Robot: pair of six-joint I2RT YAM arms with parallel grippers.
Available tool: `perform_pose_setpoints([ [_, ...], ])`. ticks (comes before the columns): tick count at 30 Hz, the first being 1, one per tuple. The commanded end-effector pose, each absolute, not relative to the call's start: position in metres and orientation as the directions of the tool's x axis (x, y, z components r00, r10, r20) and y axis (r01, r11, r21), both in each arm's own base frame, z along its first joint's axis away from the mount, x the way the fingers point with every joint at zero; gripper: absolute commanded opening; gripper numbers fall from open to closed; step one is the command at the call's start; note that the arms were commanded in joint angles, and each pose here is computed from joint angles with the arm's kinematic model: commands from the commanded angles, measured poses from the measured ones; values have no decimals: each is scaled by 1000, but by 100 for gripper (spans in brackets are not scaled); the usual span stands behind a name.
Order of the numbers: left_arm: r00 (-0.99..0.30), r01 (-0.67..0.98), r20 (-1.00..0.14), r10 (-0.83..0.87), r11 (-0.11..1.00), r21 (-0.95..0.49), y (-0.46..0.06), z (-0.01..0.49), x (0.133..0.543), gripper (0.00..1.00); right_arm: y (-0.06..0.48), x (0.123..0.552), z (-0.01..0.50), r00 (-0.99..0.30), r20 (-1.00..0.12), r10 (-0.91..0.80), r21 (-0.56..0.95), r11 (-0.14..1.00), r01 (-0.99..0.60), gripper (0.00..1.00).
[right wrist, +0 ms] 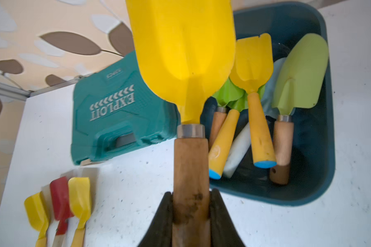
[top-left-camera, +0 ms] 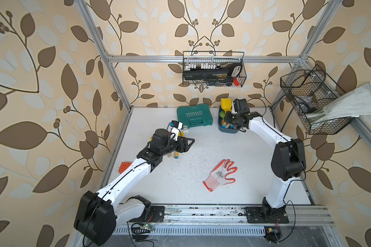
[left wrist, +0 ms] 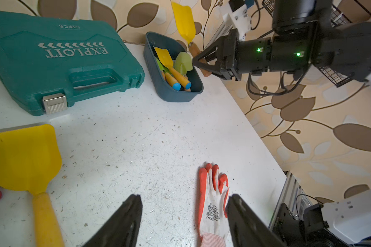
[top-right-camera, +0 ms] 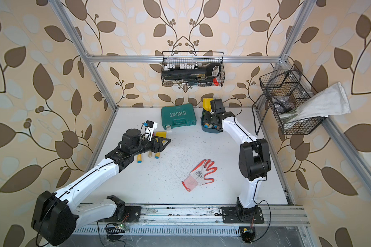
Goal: Take the shovel out of the storage box
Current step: Pick up the shovel from the storage box.
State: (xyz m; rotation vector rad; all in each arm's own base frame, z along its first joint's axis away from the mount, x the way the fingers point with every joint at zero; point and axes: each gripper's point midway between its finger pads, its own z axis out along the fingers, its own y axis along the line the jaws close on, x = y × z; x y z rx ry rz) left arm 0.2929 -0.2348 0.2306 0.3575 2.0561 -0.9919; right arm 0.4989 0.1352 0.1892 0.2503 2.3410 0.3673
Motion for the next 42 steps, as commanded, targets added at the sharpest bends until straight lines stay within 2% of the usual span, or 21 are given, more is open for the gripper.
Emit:
perform_pose_setpoints([
  [1, -606, 556, -785, -126, 639, -531, -236, 253, 294, 68, 144, 484, 232, -614, -750, 247, 311, 950, 2, 12],
  [9, -570, 619, -808, -149, 569, -542, -246, 280, 292, 70, 182, 419, 272, -526, -827, 200, 301, 947, -114, 11],
  [17, -513, 628, -833, -208, 570, -530, -246, 310, 304, 70, 224, 375, 291, -502, -851, 156, 290, 936, -201, 12],
  [24, -489, 645, -830, -269, 529, -551, -250, 339, 309, 69, 253, 357, 291, -509, -850, 136, 300, 919, -255, 12],
  [32, -422, 627, -843, -334, 564, -538, -245, 352, 327, 70, 284, 341, 287, -531, -839, 122, 330, 890, -316, 12],
  [42, -352, 640, -848, -397, 559, -527, -244, 367, 338, 60, 298, 328, 286, -549, -826, 123, 357, 870, -341, 13],
])
